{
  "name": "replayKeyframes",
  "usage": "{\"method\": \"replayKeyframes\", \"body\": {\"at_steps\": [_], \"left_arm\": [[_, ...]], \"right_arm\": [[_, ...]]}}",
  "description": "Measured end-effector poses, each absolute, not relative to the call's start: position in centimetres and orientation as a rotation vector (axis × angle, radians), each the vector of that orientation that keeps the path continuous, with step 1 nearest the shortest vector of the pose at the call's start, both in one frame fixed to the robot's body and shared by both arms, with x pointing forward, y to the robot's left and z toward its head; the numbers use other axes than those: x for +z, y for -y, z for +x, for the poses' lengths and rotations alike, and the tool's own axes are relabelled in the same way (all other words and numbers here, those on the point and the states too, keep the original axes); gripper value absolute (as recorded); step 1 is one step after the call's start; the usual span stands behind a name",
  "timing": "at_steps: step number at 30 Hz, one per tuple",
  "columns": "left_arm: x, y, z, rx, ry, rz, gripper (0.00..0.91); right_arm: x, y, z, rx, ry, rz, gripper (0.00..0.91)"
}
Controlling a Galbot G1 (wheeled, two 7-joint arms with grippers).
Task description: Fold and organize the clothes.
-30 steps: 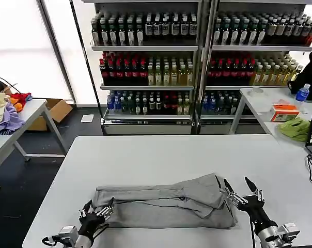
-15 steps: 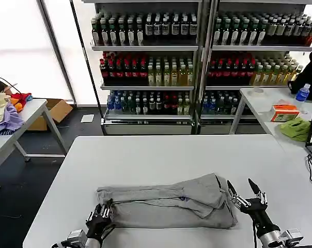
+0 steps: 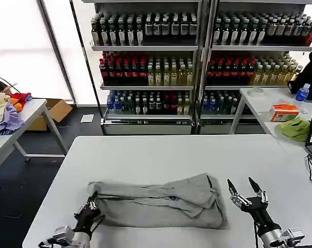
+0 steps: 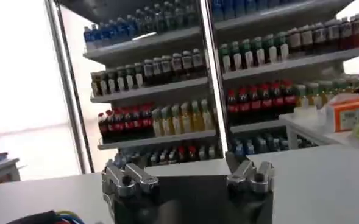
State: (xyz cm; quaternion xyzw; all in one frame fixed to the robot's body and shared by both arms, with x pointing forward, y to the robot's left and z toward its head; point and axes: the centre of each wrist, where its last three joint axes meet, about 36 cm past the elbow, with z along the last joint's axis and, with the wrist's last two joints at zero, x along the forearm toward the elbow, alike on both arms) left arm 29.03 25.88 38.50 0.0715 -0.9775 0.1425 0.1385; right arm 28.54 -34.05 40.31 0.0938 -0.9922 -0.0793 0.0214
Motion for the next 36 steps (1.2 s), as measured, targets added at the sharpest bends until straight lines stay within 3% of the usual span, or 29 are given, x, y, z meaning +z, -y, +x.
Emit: {"method": "replayKeyframes", "body": {"at_steps": [9, 16, 20, 24, 36], "left_arm": [[40.7, -35.1, 29.4, 0.325, 2.874, 0.340, 0.010], [44.8, -39.3, 30.6, 0.217, 2.930, 0.344, 0.010], [47.5, -38.0, 31.2, 0.265, 2.981, 0.265, 0.010], [48.8, -34.6, 31.7, 0.312, 2.986, 0.117, 0.010], [45.4, -21.9, 32.9, 0.546, 2.819, -0.311, 0.010]], "right_arm": [[40.8, 33.4, 28.9, -0.252, 3.078, 0.329, 0.907], [41.0, 33.1, 28.7, -0.265, 3.082, 0.332, 0.907], [40.8, 32.9, 28.4, -0.284, 3.077, 0.325, 0.907], [40.5, 32.7, 28.0, -0.301, 3.073, 0.318, 0.907], [40.2, 32.9, 26.9, -0.311, 3.073, 0.281, 0.907]]}}
